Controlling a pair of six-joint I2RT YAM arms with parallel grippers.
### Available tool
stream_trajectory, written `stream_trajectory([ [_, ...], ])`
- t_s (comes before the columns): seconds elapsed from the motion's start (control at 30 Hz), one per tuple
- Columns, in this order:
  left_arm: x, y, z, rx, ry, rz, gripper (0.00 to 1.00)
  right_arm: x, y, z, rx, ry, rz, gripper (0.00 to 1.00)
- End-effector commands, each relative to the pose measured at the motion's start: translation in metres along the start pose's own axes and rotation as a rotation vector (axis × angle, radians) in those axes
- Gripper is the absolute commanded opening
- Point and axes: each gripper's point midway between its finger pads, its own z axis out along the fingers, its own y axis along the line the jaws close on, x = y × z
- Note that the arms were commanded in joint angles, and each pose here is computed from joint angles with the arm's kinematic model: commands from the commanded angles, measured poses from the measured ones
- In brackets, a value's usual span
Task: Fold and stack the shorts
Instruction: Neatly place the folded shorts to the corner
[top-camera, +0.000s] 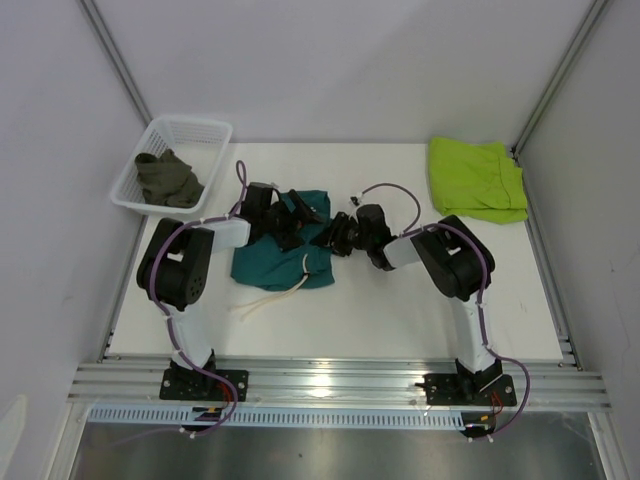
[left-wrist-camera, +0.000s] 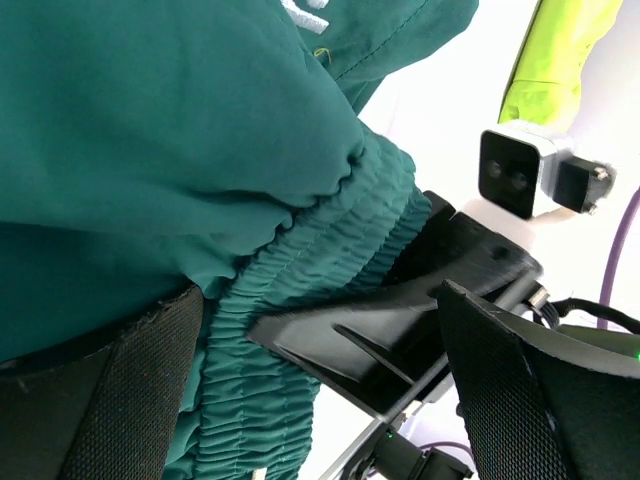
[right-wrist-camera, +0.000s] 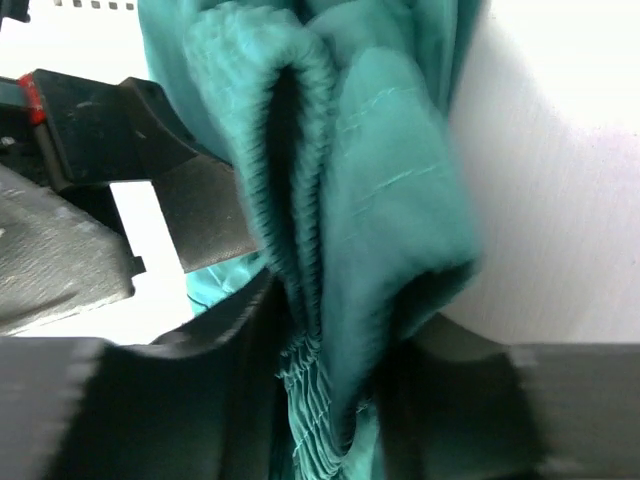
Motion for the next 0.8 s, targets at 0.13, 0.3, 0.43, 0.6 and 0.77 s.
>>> stream_trajectory([
  [0.13,0.006,-0.022,-0.002,0.061,0.002,0.026,0.99,0.043,-0.045,0.009,0.138,0.136,0.061,0.03],
  [0.3,0.003,-0.053,-0.031,0.094,0.022,0.057,0.99,0.014,-0.043,-0.001,0.152,0.100,0.071,0.00],
  [0.43,0.000,-0.081,-0.075,0.128,0.021,0.061,0.99,-0.023,-0.042,-0.017,0.213,0.071,-0.023,0.00],
  [0.6,-0.017,-0.121,-0.135,0.177,-0.022,0.107,0.99,-0.086,-0.018,-0.053,0.187,-0.018,-0.101,0.00],
  [0.77,-0.016,-0.129,-0.165,0.180,-0.030,0.125,0.99,-0.151,-0.001,-0.086,0.167,-0.092,-0.156,0.00],
])
